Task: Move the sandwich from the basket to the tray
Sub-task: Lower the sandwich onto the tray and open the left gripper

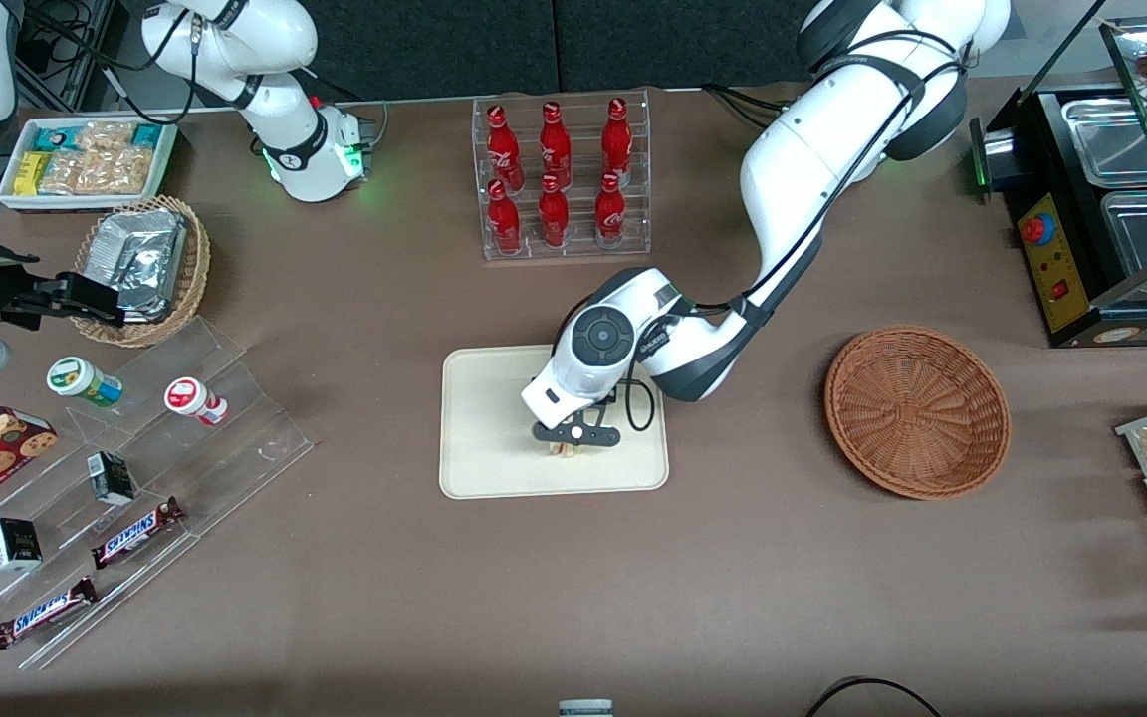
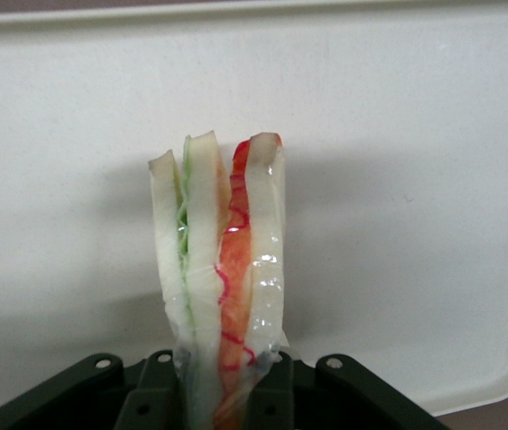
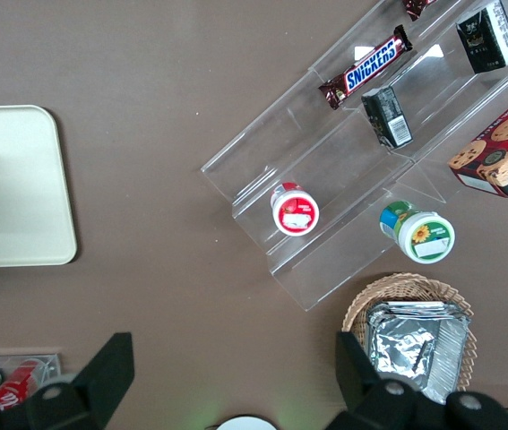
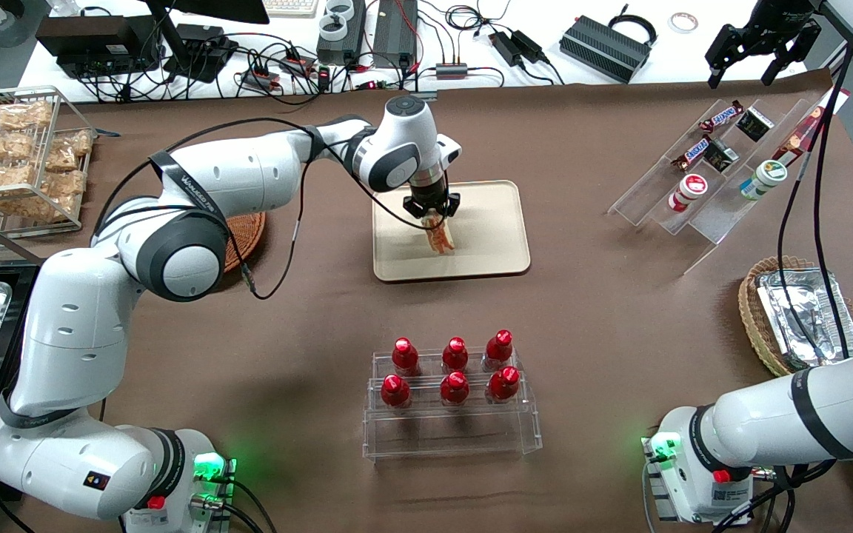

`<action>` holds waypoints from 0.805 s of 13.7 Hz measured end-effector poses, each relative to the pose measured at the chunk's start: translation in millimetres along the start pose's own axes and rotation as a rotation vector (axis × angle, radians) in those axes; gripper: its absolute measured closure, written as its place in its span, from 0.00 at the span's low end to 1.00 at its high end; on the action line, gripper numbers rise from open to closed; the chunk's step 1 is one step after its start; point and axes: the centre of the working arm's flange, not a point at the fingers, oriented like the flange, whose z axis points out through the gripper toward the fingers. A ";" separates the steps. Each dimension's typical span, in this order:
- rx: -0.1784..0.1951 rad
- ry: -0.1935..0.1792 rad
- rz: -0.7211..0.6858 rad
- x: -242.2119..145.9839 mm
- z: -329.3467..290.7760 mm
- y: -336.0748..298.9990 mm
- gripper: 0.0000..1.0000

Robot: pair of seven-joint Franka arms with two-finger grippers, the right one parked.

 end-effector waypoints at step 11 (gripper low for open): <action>0.019 0.079 -0.116 19.9 -46.7 -4.4 0.00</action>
